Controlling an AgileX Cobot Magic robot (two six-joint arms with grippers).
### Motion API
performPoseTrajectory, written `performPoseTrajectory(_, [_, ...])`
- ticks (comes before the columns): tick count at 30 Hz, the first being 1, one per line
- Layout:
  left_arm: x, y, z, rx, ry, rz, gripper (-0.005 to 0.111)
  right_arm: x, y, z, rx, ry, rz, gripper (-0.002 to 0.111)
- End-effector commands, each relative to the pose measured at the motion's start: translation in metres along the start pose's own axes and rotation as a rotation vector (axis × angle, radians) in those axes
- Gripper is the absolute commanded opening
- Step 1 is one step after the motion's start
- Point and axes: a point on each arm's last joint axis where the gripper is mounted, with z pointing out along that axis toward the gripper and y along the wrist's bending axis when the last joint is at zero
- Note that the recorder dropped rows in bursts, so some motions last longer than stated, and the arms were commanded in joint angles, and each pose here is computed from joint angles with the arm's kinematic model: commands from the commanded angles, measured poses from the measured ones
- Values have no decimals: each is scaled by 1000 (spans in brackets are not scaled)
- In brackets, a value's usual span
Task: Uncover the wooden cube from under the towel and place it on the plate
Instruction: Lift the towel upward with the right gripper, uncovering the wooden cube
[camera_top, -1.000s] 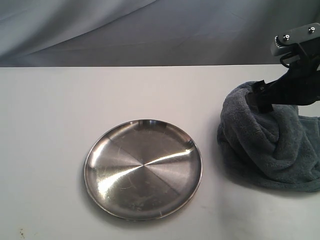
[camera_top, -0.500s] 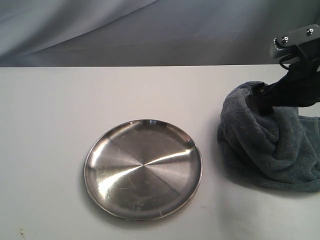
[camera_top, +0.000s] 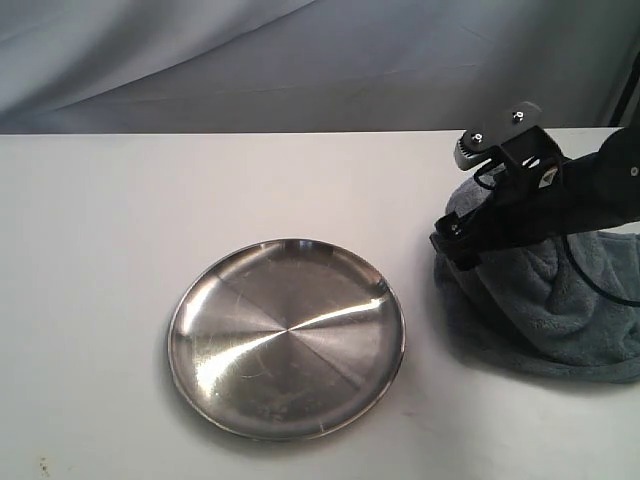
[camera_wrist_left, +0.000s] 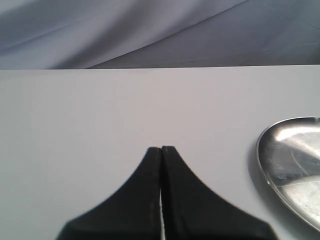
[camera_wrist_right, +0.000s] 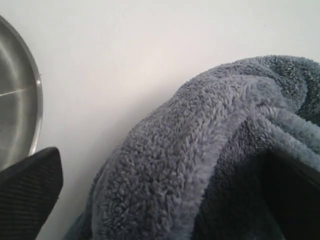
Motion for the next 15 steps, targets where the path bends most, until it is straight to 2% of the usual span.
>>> performPoseTrajectory(1, [0,0,0,0,-10,-6,1,5,1,9,2,11,9,97])
performPoseTrajectory(2, [0,0,0,0,-10,-6,1,5,1,9,2,11,9,93])
performPoseTrajectory(4, [0,0,0,0,-10,-6,1,5,1,9,1,13,9,64])
performPoseTrajectory(5, [0,0,0,0,-10,-6,1,5,1,9,1,13,9,54])
performPoseTrajectory(6, [0,0,0,0,-10,-6,1,5,1,9,1,13,9,38])
performPoseTrajectory(7, [0,0,0,0,-10,-6,1,5,1,9,1,13,9,30])
performPoseTrajectory(8, [0,0,0,0,-10,-6,1,5,1,9,1,13,9,15])
performPoseTrajectory(10, [0,0,0,0,-10,-8,1,5,1,8,-1,15,9,0])
performPoseTrajectory(15, [0,0,0,0,-10,-8,1,-7,0,-13,-4,-18,6,0])
